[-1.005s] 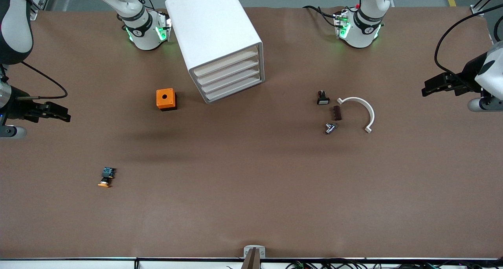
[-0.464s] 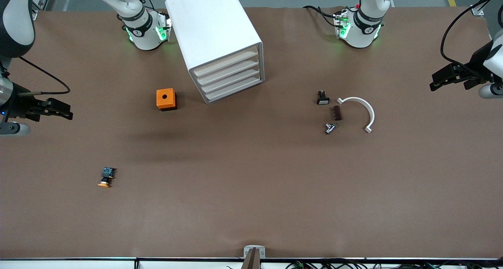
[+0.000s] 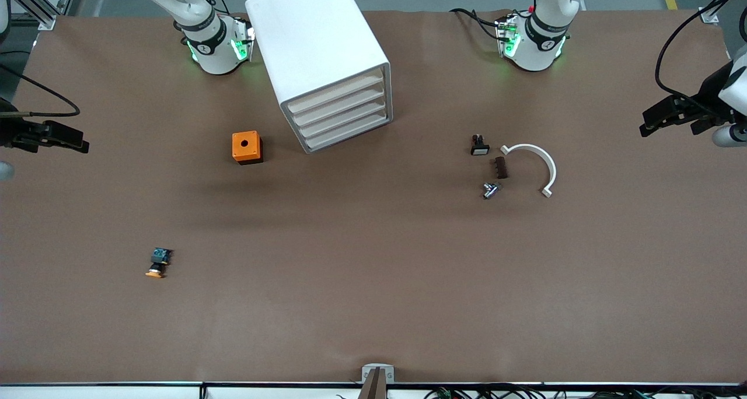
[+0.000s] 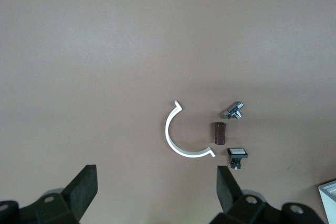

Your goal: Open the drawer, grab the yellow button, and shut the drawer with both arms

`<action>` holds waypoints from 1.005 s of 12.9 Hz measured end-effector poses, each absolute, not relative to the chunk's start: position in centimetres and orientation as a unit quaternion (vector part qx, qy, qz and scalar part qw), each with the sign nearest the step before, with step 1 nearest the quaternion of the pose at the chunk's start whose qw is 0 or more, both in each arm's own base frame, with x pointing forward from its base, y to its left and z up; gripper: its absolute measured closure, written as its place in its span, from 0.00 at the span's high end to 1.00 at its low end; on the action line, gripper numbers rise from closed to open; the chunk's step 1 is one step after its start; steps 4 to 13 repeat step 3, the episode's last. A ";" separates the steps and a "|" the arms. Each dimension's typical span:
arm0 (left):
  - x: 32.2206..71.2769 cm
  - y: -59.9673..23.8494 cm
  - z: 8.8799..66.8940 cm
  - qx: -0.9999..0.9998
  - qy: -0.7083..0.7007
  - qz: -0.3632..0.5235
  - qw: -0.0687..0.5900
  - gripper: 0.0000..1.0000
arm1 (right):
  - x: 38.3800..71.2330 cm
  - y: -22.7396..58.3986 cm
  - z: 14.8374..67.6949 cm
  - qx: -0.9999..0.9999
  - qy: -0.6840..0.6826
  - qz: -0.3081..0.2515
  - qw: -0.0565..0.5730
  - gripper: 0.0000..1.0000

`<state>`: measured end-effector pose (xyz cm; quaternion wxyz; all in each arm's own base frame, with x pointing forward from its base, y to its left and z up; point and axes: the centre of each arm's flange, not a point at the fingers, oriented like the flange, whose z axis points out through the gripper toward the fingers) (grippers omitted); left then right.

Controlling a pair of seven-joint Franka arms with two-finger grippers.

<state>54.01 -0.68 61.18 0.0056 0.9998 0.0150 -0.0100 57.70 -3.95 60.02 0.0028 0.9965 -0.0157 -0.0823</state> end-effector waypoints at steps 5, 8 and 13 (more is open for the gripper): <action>54.1 -1.0 61.5 1.000 0.012 -0.006 0.006 1.00 | 56.7 -3.9 61.4 0.997 -0.019 -0.081 0.002 1.00; 54.1 -1.0 61.5 1.000 0.012 -0.006 0.006 1.00 | 56.7 -3.9 61.4 0.997 -0.019 -0.081 0.002 1.00; 54.1 -1.0 61.5 1.000 0.012 -0.006 0.006 1.00 | 56.7 -3.9 61.4 0.997 -0.019 -0.081 0.002 1.00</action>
